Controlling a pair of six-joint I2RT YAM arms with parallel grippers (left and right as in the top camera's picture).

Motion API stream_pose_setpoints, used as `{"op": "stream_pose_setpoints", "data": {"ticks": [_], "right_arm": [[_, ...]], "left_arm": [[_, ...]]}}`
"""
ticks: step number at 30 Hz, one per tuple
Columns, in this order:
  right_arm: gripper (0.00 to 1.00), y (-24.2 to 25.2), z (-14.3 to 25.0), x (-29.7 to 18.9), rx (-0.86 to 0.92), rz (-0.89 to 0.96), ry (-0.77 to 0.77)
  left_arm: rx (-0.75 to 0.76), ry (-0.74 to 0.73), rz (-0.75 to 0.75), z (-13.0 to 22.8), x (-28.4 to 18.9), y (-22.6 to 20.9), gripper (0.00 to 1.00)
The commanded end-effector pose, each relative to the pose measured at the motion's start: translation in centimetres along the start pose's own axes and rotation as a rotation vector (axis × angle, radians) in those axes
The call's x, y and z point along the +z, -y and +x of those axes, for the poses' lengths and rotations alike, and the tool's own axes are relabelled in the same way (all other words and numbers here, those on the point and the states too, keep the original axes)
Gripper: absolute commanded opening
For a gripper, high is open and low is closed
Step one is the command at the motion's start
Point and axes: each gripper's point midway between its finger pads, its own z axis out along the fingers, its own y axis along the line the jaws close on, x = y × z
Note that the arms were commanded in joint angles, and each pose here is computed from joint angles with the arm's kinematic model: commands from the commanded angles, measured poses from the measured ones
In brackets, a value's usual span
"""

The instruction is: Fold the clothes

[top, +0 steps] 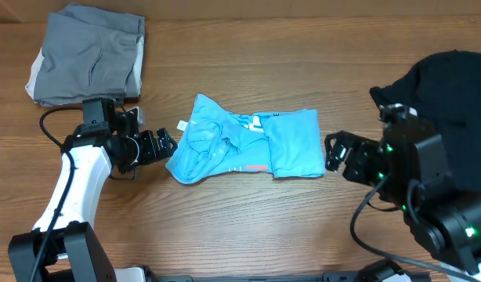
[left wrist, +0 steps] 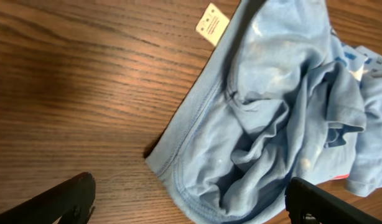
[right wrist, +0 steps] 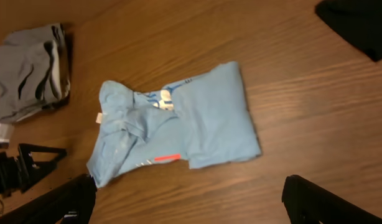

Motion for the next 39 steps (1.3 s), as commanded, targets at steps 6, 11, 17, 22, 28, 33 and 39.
{"op": "stream_pose_setpoints", "data": {"ticks": [6,11,17,22,28,33,39], "right_arm": [[1.0,0.8,0.3,0.4,0.003,0.053,-0.022],[1.0,0.8,0.5,1.4,0.0,0.069,-0.055],[1.0,0.9,0.8,2.8,-0.003,0.099,-0.096],[1.0,1.0,1.0,3.8,-0.006,0.121,-0.126],[1.0,1.1,1.4,5.1,-0.01,0.15,-0.165],[1.0,1.3,1.6,6.1,-0.012,0.172,-0.194],[1.0,1.4,1.9,6.7,-0.014,0.187,-0.215]], "left_arm": [[0.082,-0.07,0.155,0.2,3.0,1.5,1.0],[0.157,-0.042,0.154,-1.2,3.3,2.4,1.0],[0.22,0.05,0.075,-4.9,2.3,3.1,1.0],[0.242,0.08,0.052,-6.7,3.0,3.2,1.0],[0.289,0.034,0.117,-6.6,6.2,3.1,1.0],[0.326,0.017,0.189,-6.2,7.1,3.8,1.0],[0.386,0.055,0.179,-7.1,7.1,3.8,1.0]]}}
